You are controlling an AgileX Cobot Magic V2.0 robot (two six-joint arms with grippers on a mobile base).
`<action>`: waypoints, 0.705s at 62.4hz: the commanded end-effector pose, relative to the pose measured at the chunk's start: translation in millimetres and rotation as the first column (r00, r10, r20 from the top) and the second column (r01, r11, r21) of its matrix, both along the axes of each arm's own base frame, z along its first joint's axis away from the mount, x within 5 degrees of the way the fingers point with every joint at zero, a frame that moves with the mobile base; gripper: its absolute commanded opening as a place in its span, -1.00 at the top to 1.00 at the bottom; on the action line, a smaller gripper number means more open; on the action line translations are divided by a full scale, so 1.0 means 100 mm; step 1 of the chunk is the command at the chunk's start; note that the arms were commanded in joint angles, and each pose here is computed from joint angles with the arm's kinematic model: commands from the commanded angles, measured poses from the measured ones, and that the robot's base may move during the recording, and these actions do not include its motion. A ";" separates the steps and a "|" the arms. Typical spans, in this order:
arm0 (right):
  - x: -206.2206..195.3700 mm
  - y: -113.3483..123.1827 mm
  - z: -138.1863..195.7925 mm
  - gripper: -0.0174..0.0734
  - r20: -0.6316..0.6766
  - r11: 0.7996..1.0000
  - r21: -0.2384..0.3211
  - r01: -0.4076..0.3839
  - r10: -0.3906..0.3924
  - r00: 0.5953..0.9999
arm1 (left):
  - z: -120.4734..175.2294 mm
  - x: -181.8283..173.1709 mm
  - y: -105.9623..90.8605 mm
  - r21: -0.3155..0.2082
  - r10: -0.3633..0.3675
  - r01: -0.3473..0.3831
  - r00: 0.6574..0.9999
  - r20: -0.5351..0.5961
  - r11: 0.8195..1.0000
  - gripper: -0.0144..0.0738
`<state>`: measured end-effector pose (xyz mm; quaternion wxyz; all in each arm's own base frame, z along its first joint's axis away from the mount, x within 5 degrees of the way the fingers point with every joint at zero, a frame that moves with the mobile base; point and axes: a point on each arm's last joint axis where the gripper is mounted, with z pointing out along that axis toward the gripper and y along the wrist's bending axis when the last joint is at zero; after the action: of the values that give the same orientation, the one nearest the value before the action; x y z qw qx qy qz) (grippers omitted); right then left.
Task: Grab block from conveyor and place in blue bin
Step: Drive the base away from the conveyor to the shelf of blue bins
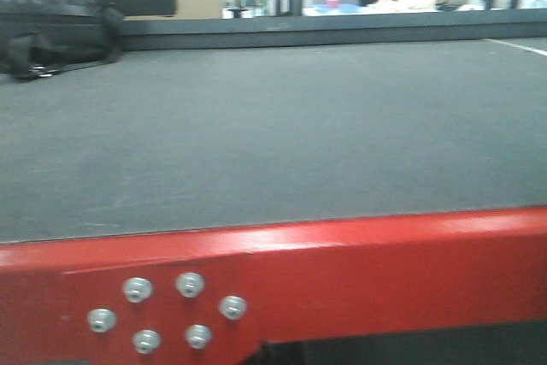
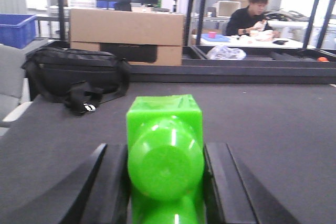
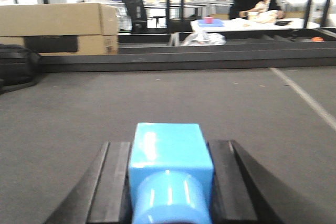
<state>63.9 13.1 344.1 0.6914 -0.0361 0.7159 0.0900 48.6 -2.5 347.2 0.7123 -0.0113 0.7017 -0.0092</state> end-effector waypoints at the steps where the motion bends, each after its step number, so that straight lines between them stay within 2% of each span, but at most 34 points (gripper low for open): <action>1: -0.01 -0.01 0.02 0.97 0.029 1.000 -0.007 0.006 -0.006 1.000 | 0.01 -0.02 0.00 -0.003 -0.004 0.004 1.000 0.026 1.000 0.93; 44: -0.01 -0.01 0.02 0.97 0.029 1.000 -0.007 0.006 -0.006 1.000 | 0.02 -0.03 0.00 -0.003 -0.003 0.003 1.000 0.031 1.000 0.93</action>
<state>63.9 13.1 344.1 0.6914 -0.0361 0.7159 0.0900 46.5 -2.6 347.6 0.7156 -0.0110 0.6984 -0.0090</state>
